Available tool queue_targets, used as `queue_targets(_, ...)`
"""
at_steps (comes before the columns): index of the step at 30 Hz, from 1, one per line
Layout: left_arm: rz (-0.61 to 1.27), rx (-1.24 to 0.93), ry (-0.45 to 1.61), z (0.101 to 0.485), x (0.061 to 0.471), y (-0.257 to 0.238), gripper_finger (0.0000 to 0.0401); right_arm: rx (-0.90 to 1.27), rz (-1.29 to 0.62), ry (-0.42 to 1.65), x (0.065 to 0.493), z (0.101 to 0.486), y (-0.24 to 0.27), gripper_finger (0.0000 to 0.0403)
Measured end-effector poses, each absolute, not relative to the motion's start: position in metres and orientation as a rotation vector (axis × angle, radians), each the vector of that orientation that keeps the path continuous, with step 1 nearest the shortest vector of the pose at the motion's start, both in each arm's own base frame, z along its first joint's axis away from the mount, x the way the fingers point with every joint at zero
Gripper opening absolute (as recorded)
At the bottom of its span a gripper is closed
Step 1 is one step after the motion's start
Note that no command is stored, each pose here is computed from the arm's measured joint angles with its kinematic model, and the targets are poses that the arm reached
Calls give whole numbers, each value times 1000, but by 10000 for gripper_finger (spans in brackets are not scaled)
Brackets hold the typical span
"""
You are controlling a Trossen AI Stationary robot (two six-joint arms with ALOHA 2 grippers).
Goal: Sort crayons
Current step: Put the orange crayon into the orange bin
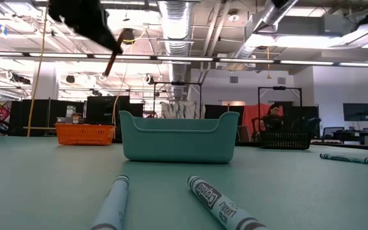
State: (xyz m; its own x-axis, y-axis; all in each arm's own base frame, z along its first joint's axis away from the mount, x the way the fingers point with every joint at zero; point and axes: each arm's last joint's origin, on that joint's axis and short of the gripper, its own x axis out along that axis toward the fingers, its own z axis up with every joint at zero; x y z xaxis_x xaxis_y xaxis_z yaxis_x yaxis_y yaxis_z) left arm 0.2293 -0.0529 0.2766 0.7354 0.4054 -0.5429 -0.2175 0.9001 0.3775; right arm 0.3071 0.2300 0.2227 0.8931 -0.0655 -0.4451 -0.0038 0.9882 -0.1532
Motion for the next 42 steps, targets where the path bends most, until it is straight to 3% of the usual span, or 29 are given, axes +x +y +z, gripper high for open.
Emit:
queue_targets(6,555,265,890,265,217,-3,2,-331,137,492,320,186,245,169)
queue_targets(19,725,74,1146,256,189,96,2,-428,340,516,321,169,255,168)
queue_targets(24,714,-14,1166,255,174,121,2,-534,400,526,322,167,252,169)
queue_targets(34,631,-158,1230,239,165,148,2,-535,489,553,342,166,225,168)
queue_targets(42,692,-46,1410,213,173,167,13,-555,499,563,341,164,224,168)
